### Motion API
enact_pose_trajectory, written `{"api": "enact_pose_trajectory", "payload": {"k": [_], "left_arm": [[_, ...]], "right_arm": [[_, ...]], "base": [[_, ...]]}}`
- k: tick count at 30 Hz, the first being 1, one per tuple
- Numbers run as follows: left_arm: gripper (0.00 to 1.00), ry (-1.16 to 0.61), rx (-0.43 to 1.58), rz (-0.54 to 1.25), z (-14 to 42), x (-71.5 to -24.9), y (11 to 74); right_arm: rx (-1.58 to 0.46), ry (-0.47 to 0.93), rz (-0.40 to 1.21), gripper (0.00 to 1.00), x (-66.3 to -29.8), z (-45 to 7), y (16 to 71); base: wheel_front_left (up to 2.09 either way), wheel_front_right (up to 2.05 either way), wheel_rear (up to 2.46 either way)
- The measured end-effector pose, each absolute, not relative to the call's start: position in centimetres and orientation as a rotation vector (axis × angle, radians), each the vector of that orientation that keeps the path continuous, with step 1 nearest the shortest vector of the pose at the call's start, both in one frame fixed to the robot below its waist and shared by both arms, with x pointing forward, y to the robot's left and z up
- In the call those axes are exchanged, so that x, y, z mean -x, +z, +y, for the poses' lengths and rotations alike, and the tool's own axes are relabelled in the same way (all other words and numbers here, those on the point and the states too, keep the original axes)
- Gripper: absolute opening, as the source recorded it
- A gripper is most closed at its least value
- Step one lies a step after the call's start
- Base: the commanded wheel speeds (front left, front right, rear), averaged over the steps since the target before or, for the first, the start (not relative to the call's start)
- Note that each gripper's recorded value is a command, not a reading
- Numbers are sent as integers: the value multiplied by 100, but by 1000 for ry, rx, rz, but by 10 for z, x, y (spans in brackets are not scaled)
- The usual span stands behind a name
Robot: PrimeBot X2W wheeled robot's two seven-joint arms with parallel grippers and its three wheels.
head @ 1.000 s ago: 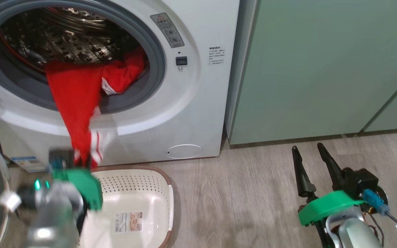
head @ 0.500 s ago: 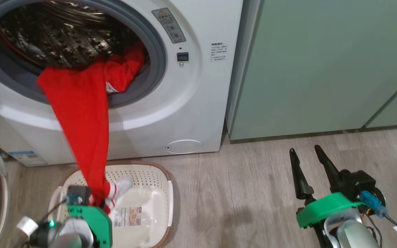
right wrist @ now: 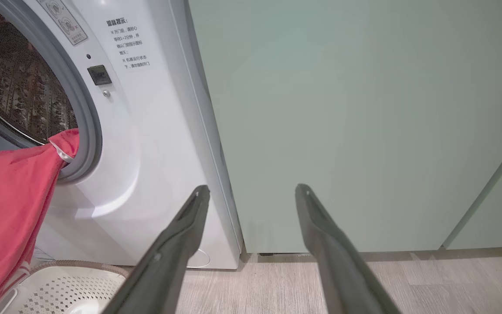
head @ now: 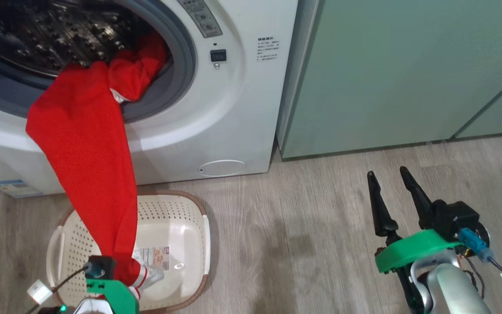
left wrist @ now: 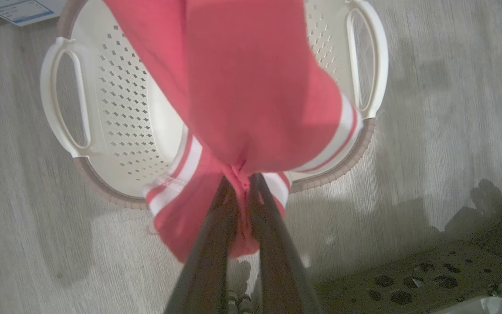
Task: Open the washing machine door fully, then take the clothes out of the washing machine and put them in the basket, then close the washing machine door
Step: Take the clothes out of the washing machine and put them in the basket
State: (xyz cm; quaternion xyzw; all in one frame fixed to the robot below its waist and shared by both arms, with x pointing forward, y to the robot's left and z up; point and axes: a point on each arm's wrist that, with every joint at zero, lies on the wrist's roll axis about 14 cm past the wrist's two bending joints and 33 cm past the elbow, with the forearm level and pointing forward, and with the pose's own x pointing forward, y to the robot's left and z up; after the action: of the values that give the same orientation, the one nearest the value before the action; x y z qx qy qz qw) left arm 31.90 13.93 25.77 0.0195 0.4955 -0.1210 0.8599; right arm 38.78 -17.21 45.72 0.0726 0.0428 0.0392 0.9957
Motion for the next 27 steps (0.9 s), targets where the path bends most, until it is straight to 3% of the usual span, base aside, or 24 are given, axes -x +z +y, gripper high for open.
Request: {"api": "enact_pose_trajectory", "payload": {"k": [26, 27], "left_arm": [[0, -270, -4, 1110, 121, -365, 221], [6, -267, -2, 1109, 121, -364, 219]], "right_arm": [[-107, 49, 132, 100, -432, -188, 431], [-107, 42, 140, 100, -433, -190, 428]], "base": [[0, 0, 0], [0, 0, 0]]}}
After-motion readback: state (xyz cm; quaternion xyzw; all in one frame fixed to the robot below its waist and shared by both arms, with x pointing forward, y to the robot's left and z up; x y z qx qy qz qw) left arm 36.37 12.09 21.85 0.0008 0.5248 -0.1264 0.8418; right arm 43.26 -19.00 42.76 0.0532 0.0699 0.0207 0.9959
